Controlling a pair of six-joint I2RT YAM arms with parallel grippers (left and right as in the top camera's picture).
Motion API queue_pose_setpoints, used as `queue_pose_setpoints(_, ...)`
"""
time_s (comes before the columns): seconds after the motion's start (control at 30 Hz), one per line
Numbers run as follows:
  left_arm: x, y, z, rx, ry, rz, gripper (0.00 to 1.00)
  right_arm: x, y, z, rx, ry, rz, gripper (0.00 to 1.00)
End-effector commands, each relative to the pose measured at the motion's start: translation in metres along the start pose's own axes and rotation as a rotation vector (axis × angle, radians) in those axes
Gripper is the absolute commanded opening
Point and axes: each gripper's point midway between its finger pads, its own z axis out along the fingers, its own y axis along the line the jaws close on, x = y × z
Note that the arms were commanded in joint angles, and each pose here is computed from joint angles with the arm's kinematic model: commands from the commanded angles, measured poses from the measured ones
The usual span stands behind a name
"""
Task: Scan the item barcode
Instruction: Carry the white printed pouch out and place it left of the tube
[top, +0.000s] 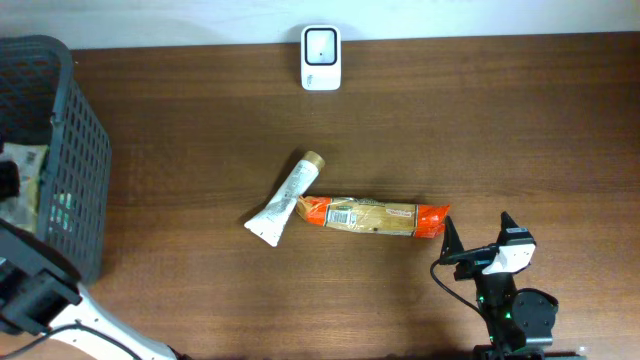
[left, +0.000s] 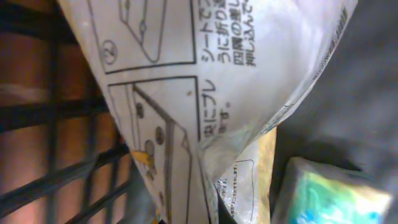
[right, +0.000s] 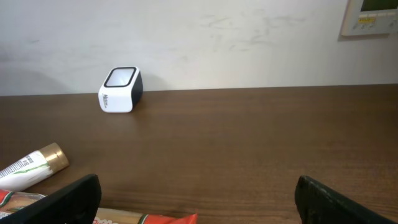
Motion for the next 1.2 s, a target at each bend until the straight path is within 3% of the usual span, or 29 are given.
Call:
queue_pose_setpoints(0.0,-0.032,0.023,-0.087,-0.105,-0.191,-0.084,0.0,0.002,-0.001,0.0,0.003,0.004,-0.003,0.99)
queue_pose_setpoints(0.37,-0.062,0.007,-0.229,-0.174,-0.482,-0.144,0.0,0.002,-0.001,0.0,0.003,0.004,-0.003,0.99)
queue_pose_setpoints(0.5,-0.063,0.013,-0.282,-0.211,-0.606,-0.312,0.0,0.002,-0.001,0.0,0.003,0.004,-0.003,0.99)
queue_pose_setpoints(0.63,-0.073,-0.062,-0.346,0.094,-0.794,-0.179,0.0,0.002,-0.001,0.0,0.003,0.004,-0.003,0.99)
queue_pose_setpoints(0.7,-0.062,-0.15,-0.369,0.374,-0.778,-0.032,0.0,0.002,-0.001,0.0,0.003,0.004,-0.003,0.99)
queue_pose_setpoints(0.83,-0.021,-0.262,-0.342,0.59,-0.509,0.182,0.0,0.002,-0.001,0.0,0.003,0.004,-0.003,0.99)
queue_pose_setpoints(0.87,-0.005,-0.301,-0.322,0.644,-0.416,0.255,0.0,0.002,-0.001,0.0,0.003,0.004,-0.003,0.99)
queue_pose_setpoints(0.97,0.022,-0.358,-0.264,0.702,-0.276,0.312,0.0,0.002,-0.001,0.0,0.003,0.004,-0.003,0.99)
queue_pose_setpoints(1.17,0.056,-0.372,-0.171,0.611,-0.159,0.248,0.0,0.002,-0.001,0.0,0.003,0.004,-0.003,0.99)
